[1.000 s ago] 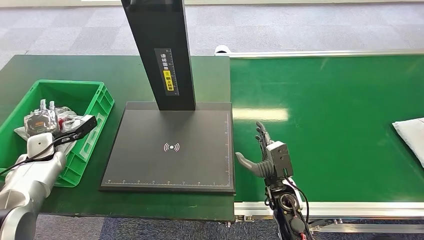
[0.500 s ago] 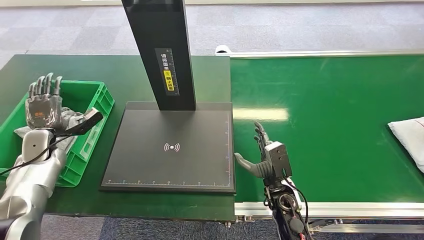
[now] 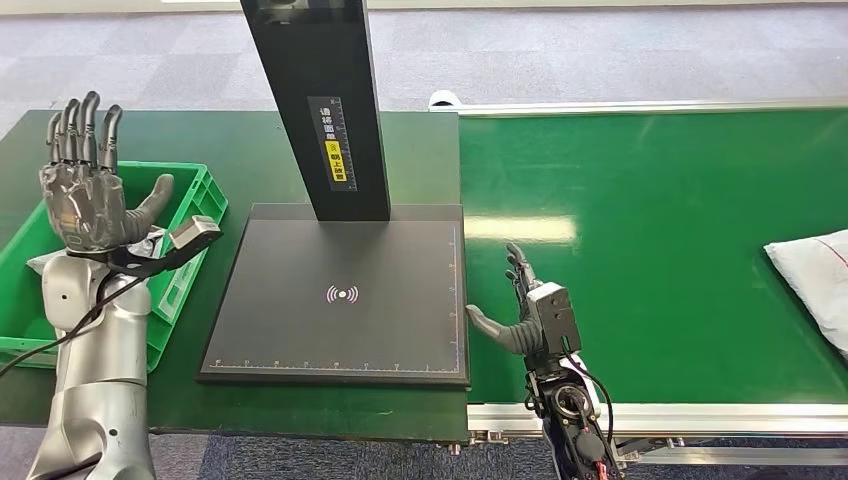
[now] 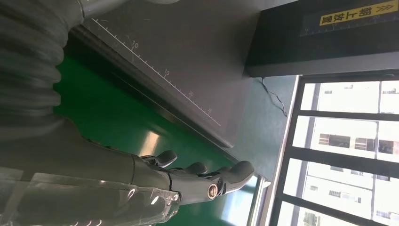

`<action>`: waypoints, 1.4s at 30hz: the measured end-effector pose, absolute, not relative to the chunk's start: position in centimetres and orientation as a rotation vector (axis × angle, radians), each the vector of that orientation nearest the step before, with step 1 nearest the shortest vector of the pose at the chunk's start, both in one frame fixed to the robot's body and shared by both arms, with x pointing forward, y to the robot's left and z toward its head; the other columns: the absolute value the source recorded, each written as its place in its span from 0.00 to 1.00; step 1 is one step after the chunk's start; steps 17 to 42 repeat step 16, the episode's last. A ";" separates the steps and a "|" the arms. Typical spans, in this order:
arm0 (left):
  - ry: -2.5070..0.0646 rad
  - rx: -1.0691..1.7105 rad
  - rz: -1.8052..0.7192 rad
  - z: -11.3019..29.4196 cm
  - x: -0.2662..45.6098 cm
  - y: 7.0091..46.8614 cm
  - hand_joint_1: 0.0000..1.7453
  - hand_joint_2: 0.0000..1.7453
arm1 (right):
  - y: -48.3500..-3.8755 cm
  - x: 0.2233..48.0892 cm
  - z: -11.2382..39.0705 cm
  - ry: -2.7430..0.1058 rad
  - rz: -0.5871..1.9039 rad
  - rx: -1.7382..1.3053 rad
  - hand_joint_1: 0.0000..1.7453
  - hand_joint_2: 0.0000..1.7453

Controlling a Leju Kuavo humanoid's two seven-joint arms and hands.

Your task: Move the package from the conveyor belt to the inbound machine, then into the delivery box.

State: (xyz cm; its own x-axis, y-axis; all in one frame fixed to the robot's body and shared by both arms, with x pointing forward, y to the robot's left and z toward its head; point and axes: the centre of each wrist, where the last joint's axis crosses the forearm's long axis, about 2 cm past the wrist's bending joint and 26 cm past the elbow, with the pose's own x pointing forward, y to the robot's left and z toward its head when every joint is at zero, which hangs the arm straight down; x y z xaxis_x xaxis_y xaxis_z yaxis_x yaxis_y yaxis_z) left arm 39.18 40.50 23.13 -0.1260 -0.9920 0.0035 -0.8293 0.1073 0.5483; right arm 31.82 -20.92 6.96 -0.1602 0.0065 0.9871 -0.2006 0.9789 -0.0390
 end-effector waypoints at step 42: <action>-2.302 0.553 0.046 18.6 39.5 31.7 0.00 1.00 | -21.3 31.8 6.8 -1.752 0.174 0.135 0.00 1.00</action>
